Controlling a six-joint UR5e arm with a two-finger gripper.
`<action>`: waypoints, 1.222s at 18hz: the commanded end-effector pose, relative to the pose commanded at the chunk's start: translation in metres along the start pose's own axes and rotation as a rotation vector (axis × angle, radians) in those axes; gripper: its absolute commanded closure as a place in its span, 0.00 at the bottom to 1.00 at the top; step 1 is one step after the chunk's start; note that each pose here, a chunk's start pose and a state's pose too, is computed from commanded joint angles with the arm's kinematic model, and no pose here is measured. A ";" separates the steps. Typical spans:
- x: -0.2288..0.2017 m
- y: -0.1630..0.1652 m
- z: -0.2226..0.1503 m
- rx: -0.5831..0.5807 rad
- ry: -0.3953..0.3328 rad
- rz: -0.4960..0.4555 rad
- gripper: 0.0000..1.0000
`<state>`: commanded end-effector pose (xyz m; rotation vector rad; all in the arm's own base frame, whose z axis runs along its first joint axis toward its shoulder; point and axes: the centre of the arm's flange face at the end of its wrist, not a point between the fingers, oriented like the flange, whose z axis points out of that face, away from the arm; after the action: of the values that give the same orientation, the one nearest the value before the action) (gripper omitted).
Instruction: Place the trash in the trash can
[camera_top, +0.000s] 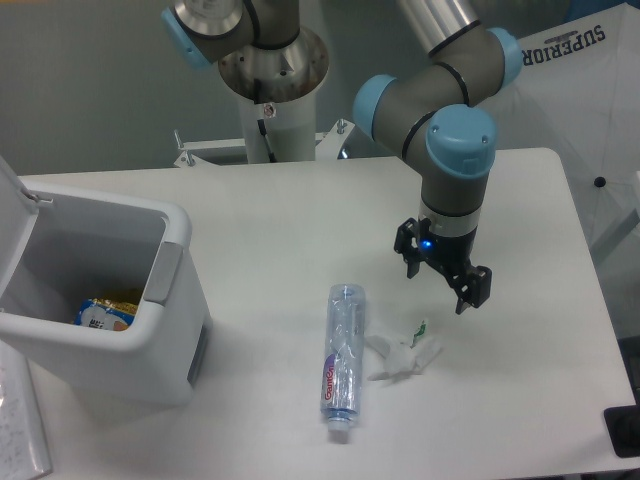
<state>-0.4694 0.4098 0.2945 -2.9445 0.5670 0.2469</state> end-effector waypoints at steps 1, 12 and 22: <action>0.000 0.000 0.000 0.000 0.000 -0.002 0.00; -0.002 -0.003 0.022 0.005 0.029 -0.016 0.00; -0.003 -0.029 0.060 0.003 0.064 -0.087 0.00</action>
<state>-0.4691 0.4474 0.2395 -2.9741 0.4453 0.1430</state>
